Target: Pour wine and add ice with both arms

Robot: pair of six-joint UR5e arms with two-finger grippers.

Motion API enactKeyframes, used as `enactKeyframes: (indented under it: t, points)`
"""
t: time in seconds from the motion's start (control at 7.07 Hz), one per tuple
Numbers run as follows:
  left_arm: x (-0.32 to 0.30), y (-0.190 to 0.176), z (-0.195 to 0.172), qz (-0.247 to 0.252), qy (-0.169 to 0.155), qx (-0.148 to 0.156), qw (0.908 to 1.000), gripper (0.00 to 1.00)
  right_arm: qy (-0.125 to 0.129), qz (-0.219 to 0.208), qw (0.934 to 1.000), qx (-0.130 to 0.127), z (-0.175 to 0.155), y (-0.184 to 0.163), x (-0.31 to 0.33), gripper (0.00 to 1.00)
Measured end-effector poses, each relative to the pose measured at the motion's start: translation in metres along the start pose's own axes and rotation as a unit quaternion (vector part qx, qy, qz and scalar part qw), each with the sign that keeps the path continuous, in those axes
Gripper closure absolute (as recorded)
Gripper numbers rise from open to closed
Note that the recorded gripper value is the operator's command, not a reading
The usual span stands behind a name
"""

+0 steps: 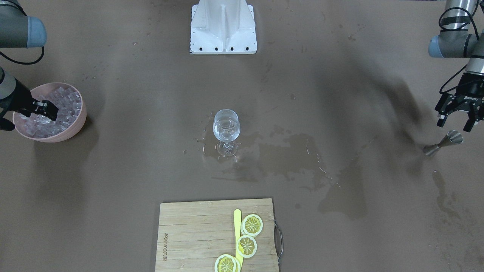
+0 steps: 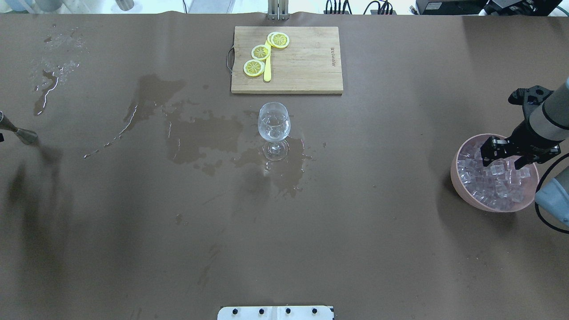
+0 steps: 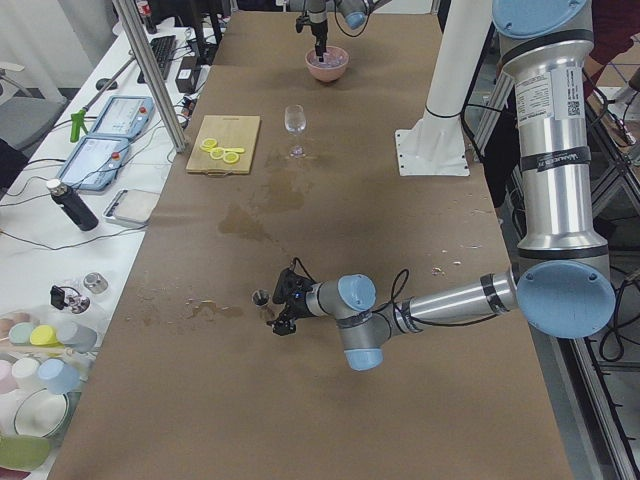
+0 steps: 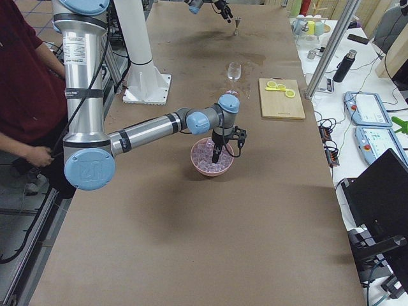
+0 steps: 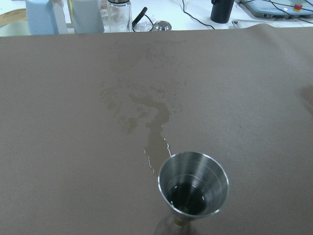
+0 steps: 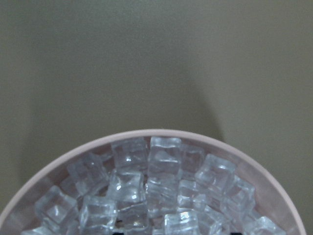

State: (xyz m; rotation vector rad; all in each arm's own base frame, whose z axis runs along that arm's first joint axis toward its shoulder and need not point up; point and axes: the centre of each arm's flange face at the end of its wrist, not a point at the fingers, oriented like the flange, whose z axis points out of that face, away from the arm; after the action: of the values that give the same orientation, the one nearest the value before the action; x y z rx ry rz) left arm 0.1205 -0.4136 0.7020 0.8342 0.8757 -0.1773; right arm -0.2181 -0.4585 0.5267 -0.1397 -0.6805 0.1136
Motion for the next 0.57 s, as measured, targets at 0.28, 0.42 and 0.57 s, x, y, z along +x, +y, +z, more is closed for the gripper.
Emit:
enactKeyframes:
  t: [0.28,0.42,0.57]
  points:
    - [0.005,0.015,0.016,0.007,-0.003,0.018,0.9998,0.03,-0.001,-0.001,1.0,0.002,0.008,-0.004,0.004,0.31]
    - [0.01,0.023,0.023,0.004,-0.001,0.022,0.9997,0.03,-0.002,-0.001,1.0,0.002,0.009,-0.004,0.004,0.31]
    - [0.02,0.026,0.031,0.003,0.002,0.028,0.9996,0.03,-0.003,0.003,1.0,0.002,0.008,-0.003,0.003,0.31]
